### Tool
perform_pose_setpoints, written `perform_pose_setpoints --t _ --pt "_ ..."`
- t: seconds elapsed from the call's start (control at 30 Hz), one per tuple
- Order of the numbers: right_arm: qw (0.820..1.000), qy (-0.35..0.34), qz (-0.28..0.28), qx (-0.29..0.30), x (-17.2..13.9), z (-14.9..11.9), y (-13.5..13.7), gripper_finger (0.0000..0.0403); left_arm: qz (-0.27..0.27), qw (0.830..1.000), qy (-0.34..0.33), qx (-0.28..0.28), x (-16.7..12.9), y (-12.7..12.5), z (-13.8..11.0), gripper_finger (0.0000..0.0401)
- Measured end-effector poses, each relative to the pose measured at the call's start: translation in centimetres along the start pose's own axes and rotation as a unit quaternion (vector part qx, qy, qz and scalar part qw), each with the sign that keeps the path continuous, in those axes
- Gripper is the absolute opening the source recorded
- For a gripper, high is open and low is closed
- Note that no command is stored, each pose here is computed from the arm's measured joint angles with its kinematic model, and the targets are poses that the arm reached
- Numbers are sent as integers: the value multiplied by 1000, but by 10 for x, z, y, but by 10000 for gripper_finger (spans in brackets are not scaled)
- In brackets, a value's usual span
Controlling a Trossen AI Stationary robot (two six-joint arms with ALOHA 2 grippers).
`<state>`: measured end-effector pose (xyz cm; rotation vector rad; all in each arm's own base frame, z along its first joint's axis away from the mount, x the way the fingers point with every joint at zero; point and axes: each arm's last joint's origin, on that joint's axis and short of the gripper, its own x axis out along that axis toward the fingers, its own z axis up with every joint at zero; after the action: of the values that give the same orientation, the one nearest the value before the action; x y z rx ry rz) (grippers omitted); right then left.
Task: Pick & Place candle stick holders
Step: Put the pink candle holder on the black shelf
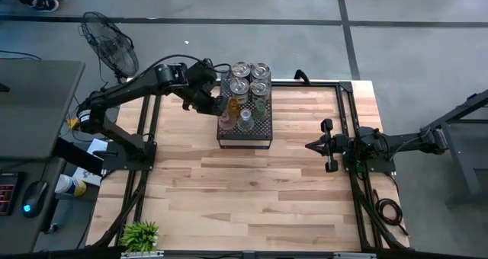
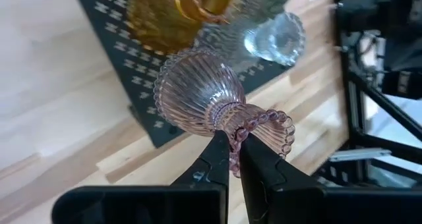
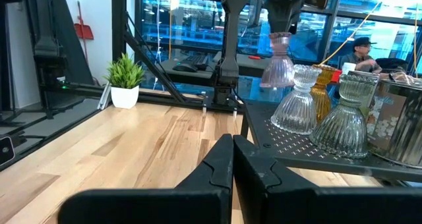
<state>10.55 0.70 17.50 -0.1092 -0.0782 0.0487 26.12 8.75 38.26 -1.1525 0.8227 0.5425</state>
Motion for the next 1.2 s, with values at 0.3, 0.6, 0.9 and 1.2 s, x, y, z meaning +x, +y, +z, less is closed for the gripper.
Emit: perform_pose_setpoints --t 0.3,0.6,0.9,1.2 --pt "1000 0 0 0 0 0 0 0 53 998 37 -10 12 -2 5 7" --pt "1000 3 1 0 0 -1 0 0 61 995 78 7 41 -5 14 7" --pt "1000 4 0 0 0 -1 0 0 62 996 68 7 43 -5 15 7" --pt "1000 4 0 0 0 -1 0 0 65 997 40 5 43 -5 20 7"
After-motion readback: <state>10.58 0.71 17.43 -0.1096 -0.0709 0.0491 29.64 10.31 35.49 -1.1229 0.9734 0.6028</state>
